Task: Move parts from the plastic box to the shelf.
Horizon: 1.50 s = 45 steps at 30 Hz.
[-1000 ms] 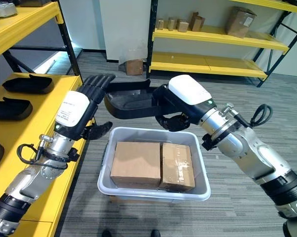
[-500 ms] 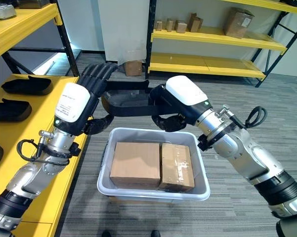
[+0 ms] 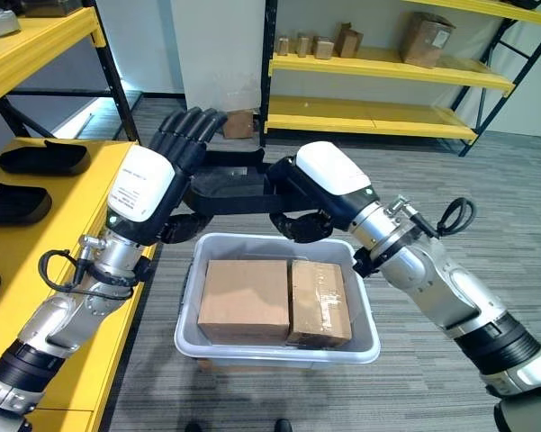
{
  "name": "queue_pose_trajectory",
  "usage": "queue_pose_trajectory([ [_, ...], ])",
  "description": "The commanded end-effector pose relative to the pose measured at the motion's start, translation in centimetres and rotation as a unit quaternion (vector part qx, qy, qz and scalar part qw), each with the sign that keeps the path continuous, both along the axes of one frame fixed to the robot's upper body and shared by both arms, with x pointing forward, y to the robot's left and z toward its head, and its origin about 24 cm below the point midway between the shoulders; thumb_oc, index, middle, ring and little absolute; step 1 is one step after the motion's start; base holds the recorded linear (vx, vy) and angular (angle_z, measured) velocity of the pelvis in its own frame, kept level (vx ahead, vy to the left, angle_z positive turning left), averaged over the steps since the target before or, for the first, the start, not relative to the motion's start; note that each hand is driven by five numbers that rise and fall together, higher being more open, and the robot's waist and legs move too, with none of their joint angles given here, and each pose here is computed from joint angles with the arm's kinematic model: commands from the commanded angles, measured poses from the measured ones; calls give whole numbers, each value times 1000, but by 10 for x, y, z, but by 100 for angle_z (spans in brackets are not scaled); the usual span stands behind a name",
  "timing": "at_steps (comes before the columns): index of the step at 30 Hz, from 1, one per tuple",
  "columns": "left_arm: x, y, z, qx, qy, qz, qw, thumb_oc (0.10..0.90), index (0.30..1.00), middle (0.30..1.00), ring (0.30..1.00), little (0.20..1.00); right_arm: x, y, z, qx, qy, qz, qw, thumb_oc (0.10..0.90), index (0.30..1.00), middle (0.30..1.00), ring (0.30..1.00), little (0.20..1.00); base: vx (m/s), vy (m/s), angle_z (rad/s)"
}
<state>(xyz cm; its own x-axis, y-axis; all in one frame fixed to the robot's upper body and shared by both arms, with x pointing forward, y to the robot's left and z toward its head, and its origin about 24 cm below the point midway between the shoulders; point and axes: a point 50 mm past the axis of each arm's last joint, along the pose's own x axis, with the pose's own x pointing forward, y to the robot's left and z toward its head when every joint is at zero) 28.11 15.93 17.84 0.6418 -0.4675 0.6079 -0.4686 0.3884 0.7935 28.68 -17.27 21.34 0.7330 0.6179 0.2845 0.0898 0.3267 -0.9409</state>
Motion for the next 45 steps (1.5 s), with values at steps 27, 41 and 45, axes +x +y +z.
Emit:
queue_pose_trajectory([
  [27, 2, -21, 36, -48, -85, -53, 994, 400, 300, 300, 300, 300, 0, 17, 58, 79, -115, 47, 989, 400, 300, 300, 300, 300, 1, 0, -1],
  [41, -3, 26, -1, -54, -8, 39, 998, 400, 300, 300, 300, 300, -21, -2, 46, 174, -92, 53, 979, 900, 1000, 1000, 1000, 1000, -7, -26, -3],
  [45, -14, 64, -21, -42, 28, 110, 993, 400, 300, 300, 300, 300, -35, -15, 35, 203, -67, 54, 975, 900, 1000, 1000, 1000, 1000, -29, -107, -7],
])
